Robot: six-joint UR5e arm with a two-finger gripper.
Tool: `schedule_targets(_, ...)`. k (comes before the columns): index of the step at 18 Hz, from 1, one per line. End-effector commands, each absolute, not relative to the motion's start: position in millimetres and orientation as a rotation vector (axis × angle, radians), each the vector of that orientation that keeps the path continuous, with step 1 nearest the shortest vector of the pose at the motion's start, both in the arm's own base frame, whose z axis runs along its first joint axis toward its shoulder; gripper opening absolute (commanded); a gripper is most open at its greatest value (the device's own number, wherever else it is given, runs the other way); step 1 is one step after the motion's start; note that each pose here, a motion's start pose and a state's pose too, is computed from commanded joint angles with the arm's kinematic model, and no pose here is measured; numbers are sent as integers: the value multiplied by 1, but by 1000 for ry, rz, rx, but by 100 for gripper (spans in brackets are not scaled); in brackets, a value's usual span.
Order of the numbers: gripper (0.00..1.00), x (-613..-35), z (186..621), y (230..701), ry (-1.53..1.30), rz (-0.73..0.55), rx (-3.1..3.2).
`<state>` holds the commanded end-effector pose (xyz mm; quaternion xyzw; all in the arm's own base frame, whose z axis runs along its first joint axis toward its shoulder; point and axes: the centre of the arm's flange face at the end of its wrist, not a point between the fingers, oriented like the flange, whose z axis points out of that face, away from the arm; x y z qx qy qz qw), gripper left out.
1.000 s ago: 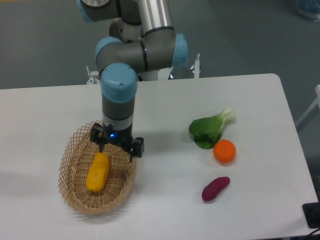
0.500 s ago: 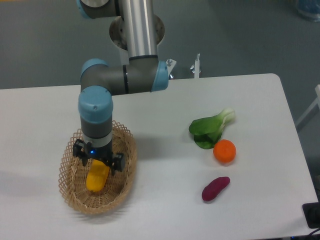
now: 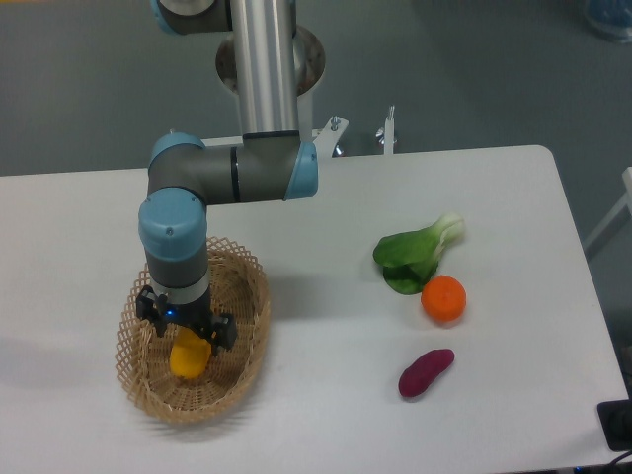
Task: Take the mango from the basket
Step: 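Close the gripper around the yellow mango inside the basket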
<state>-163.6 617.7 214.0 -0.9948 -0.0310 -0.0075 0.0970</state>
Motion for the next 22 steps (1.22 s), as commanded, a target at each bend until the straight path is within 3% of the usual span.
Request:
schedule_targets(6, 97, -159, 214, 619, -82, -21, -2943)
schedule_targets(9, 76, -158, 214, 619, -101, -25, -2944)
schedule_targets(11, 54, -159, 217, 619, -105, -13, -2941)
schedule_targets(18, 49, -160, 222, 619, -95, 13, -2938)
schedule_targets(22, 49, -162, 247, 618, -86, 60, -2908)
